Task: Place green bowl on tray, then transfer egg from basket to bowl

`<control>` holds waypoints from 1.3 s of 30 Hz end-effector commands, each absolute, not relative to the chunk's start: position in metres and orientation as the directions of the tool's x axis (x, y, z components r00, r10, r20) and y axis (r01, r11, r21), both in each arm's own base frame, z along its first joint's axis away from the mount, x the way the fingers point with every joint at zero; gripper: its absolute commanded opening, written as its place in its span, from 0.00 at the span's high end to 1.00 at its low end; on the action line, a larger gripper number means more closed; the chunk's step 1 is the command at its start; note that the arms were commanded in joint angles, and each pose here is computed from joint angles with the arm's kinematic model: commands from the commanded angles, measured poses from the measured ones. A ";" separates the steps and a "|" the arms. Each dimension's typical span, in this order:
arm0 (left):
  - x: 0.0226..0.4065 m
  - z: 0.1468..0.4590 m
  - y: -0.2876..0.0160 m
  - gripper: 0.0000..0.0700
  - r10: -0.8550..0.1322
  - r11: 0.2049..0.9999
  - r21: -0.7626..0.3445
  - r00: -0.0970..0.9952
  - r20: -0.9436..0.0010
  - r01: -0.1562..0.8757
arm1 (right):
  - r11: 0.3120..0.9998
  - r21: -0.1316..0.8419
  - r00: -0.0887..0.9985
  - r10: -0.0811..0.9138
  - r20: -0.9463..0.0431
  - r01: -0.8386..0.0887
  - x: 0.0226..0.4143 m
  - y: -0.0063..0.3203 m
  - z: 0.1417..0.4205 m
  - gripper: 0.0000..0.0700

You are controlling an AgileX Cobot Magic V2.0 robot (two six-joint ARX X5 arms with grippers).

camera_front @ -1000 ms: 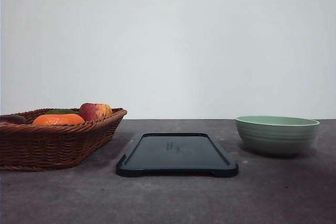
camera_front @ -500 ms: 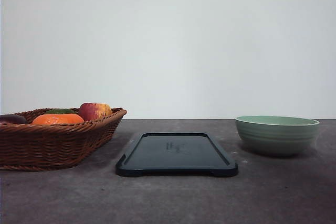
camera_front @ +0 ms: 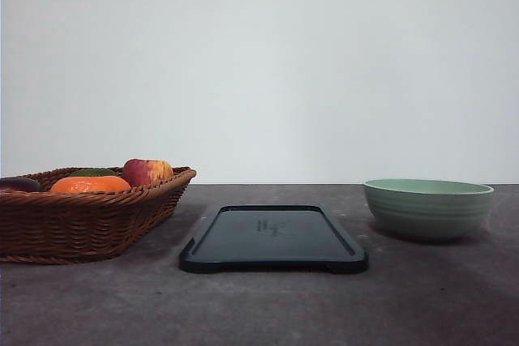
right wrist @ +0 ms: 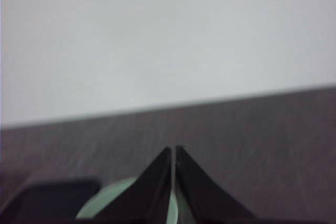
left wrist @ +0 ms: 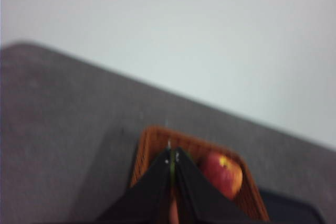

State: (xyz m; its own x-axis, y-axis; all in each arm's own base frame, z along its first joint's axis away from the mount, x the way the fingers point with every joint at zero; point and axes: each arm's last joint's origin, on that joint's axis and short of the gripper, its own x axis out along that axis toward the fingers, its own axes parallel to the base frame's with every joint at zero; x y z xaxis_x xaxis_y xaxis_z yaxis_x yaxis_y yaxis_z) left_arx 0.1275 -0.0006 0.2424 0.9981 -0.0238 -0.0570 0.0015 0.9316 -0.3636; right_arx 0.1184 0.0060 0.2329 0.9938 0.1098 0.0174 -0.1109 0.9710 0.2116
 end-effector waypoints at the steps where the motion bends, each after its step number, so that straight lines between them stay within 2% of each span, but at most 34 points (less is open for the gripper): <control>1: 0.136 0.255 -0.002 1.00 -0.055 0.941 -0.339 0.995 -0.078 0.026 | 0.971 0.207 0.992 0.129 -0.012 -0.124 0.124 0.007 0.241 0.99; 7: 0.170 0.277 -0.009 1.00 -0.177 0.955 -0.275 0.957 -0.230 0.111 | 0.960 0.221 0.957 0.215 -0.194 -0.170 0.153 0.010 0.252 0.99; 13: 0.205 0.283 -0.017 1.00 -0.294 0.943 -0.268 0.875 -0.385 0.199 | 0.953 0.237 0.893 0.267 -0.361 -0.189 0.186 0.013 0.255 0.99; 21: 0.231 0.277 -0.020 1.00 -0.348 0.937 -0.237 0.759 -0.550 0.257 | 0.944 0.242 0.823 0.317 -0.471 -0.224 0.217 0.015 0.252 0.99; 29: 0.233 0.279 -0.021 1.00 -0.351 0.936 -0.234 0.751 -0.560 0.263 | 0.944 0.238 0.809 0.320 -0.493 -0.228 0.222 0.015 0.249 0.99; 31: 0.233 0.279 -0.022 0.95 -0.352 0.936 -0.234 0.750 -0.560 0.264 | 0.945 0.224 0.809 0.321 -0.493 -0.238 0.222 0.015 0.249 0.98; 32: 0.233 0.279 -0.022 0.85 -0.352 0.936 -0.234 0.751 -0.559 0.264 | 0.945 0.223 0.808 0.322 -0.494 -0.240 0.222 0.015 0.249 0.93; 34: 0.234 0.279 -0.022 0.60 -0.352 0.936 -0.234 0.752 -0.558 0.264 | 0.939 0.233 0.801 0.338 -0.495 -0.253 0.221 0.016 0.248 0.70; 35: 0.234 0.279 -0.022 0.52 -0.352 0.936 -0.234 0.752 -0.558 0.264 | 0.938 0.236 0.799 0.341 -0.496 -0.253 0.221 0.016 0.248 0.60; 37: 0.234 0.279 -0.022 0.49 -0.352 0.936 -0.234 0.752 -0.557 0.264 | 0.937 0.247 0.794 0.343 -0.502 -0.249 0.221 0.016 0.247 0.50; 39: 0.234 0.279 -0.022 0.49 -0.352 0.936 -0.236 0.752 -0.557 0.263 | 0.936 0.251 0.788 0.344 -0.511 -0.246 0.220 0.016 0.248 0.50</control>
